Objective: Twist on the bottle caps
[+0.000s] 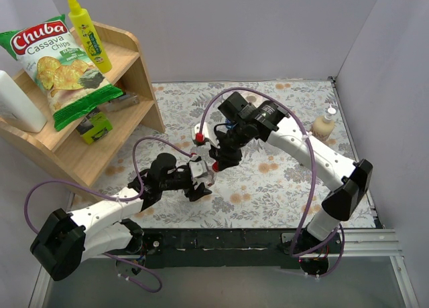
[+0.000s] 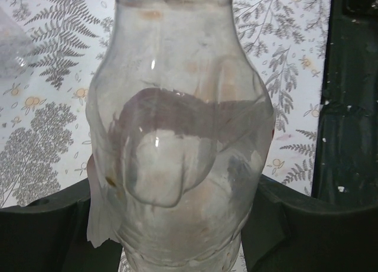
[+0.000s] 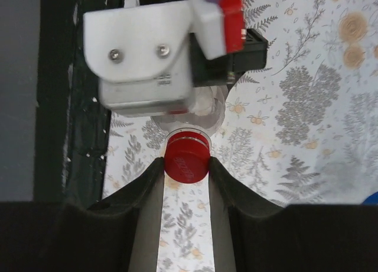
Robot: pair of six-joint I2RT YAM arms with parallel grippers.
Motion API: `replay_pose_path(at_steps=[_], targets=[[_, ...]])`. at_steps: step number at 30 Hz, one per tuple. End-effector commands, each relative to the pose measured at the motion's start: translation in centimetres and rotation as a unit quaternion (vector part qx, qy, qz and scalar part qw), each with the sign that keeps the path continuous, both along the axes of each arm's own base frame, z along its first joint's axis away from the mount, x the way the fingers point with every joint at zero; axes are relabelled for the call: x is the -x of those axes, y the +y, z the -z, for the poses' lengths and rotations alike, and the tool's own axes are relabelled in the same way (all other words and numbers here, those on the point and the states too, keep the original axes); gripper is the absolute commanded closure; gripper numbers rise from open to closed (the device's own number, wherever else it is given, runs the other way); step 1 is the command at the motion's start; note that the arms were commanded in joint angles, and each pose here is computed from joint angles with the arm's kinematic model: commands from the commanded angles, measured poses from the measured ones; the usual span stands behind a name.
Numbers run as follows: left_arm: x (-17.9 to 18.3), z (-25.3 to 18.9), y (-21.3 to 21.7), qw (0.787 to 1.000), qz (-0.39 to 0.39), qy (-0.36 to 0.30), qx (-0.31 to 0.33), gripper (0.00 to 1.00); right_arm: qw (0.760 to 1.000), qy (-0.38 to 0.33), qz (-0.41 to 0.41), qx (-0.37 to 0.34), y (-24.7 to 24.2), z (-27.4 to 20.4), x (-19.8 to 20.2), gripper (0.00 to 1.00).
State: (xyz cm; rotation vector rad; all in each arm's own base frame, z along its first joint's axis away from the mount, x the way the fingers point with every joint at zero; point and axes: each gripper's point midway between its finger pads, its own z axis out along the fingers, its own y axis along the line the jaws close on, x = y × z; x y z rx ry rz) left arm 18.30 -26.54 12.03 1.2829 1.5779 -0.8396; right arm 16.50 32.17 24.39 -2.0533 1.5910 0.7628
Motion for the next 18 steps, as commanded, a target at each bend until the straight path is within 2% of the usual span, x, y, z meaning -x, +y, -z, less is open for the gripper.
replay_pose_path(at_steps=[1,5,8,10,11,13,15,17,18], targets=[[-3.2,-10.3,-1.5,0.98,-0.041,-0.137,0.14,1.0,0.98,0.175,0.085,0.049,-0.4,2.3,2.0,0.82],[-3.7,-9.8,-1.7,0.982,-0.051,-0.127,0.131,1.0,0.956,0.246,0.148,0.06,-0.3,2.9,1.0,0.81],[-4.0,-8.9,-1.8,0.985,-0.058,-0.111,0.118,1.0,0.955,0.249,0.154,0.054,0.3,2.6,0.3,0.78],[-3.8,-7.8,-1.6,0.988,-0.055,-0.1,0.102,1.0,0.959,0.22,0.169,0.05,0.3,2.0,-1.2,0.69],[-3.5,-6.6,-1.5,0.991,-0.052,-0.085,0.086,1.0,0.966,0.19,0.174,0.022,0.5,-0.1,-2.9,0.68],[-2.3,-4.9,-1.4,0.995,-0.017,-0.076,0.064,1.0,0.972,0.146,0.185,0.008,-0.1,-1.7,-4.8,0.55],[-0.9,-2.6,-1.0,0.999,0.006,-0.04,0.032,1.0,0.975,0.107,0.194,-0.028,-0.9,-4.8,-6.5,0.44],[0.5,-1.7,-1.1,0.999,0.046,-0.022,0.017,1.0,0.977,0.09,0.189,-0.043,-1.8,-6.2,-6.9,0.39],[1.3,-0.7,-0.8,0.998,0.059,0.001,0.001,1.0,0.98,0.085,0.172,-0.052,-2.3,-6.7,-6.0,0.3]])
